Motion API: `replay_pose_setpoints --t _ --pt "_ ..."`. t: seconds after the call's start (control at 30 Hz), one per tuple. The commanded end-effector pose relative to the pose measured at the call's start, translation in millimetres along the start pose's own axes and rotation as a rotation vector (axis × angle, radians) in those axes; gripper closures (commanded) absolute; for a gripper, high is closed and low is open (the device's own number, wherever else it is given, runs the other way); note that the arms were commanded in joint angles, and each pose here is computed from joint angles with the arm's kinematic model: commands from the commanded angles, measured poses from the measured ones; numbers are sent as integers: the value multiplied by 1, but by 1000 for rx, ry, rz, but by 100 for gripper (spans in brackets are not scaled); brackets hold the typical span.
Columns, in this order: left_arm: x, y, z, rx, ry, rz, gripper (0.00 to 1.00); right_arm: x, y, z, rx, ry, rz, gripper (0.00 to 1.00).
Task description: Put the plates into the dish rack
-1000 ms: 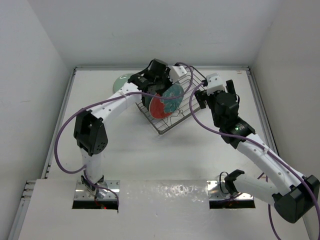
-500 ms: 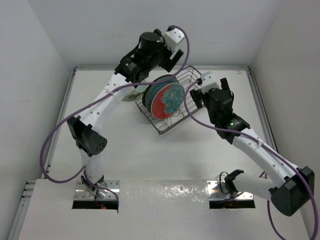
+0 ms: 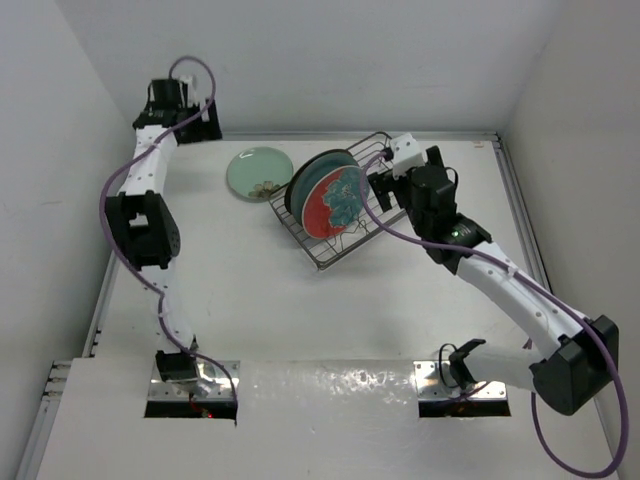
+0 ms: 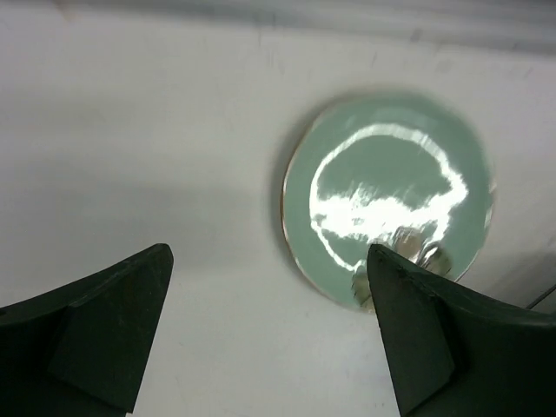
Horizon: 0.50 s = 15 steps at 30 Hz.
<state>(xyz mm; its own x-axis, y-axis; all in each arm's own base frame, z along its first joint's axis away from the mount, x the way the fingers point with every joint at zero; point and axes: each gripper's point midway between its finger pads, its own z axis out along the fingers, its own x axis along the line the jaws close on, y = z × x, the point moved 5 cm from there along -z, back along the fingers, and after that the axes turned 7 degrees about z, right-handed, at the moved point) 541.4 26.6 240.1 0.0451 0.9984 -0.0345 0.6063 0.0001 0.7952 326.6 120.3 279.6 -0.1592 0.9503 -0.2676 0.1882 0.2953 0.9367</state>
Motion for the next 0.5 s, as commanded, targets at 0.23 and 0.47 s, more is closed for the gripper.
replay_pose_setpoints --t 0.23,0.47 --pt "11 -109 55 278 -331 -266 16 15 31 6 -51 102 82 3" --pt "1 -137 76 335 -414 -342 25 20 37 13 -41 116 112 5"
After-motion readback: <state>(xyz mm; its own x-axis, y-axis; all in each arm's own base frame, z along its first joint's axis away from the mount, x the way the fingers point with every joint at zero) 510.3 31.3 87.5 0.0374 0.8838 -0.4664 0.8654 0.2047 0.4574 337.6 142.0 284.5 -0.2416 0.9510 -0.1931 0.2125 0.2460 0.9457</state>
